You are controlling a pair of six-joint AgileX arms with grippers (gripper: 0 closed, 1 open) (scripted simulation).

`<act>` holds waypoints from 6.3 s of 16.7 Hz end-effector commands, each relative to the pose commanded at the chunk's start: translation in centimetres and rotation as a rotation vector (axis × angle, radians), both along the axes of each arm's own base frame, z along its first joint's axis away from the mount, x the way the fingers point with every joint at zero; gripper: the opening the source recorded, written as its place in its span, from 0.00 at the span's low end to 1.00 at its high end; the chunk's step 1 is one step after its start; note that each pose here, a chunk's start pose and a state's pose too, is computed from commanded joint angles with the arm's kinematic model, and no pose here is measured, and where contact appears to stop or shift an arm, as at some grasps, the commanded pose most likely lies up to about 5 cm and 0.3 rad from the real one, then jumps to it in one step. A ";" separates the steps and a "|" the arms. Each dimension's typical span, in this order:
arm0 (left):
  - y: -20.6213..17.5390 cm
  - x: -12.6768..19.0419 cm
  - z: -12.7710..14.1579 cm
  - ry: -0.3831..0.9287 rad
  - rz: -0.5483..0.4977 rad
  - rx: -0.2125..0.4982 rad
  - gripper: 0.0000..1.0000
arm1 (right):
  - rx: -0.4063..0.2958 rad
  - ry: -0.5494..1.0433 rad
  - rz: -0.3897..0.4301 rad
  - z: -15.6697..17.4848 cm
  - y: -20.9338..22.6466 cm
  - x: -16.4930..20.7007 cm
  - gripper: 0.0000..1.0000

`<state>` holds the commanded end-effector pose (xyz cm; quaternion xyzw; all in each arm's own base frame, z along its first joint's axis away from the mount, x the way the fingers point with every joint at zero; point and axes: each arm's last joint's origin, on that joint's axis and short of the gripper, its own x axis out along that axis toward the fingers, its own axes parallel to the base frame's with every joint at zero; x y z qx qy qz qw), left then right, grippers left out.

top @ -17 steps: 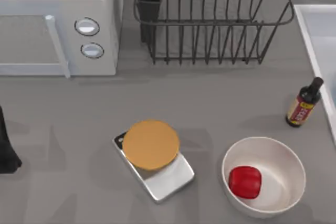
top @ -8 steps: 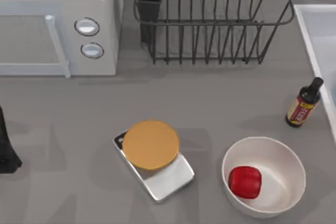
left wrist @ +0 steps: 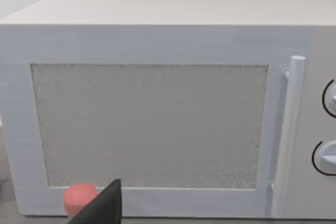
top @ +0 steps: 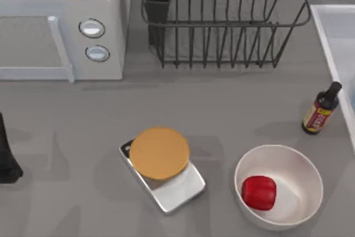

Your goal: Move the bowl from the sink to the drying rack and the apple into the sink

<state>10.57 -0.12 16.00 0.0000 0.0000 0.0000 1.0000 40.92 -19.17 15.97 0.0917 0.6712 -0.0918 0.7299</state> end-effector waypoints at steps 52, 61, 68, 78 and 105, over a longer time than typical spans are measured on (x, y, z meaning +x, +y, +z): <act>0.0 0.0 0.0 0.000 0.000 0.000 1.00 | -0.013 -0.016 0.250 -11.1 0.7 7.5 0.00; 0.0 0.0 0.0 0.000 0.000 0.000 1.00 | -0.007 -0.005 0.263 -3.2 -1.8 3.4 0.00; 0.0 0.0 0.0 0.000 0.000 0.000 1.00 | -0.041 -0.041 0.255 13.8 -2.6 -11.3 0.00; 0.0 0.0 0.0 0.000 0.000 0.000 1.00 | -0.015 -0.020 0.252 19.1 1.2 -22.4 0.00; 0.0 0.0 0.0 0.000 0.000 0.000 1.00 | -0.339 -1.363 0.256 25.0 41.8 -9.9 0.00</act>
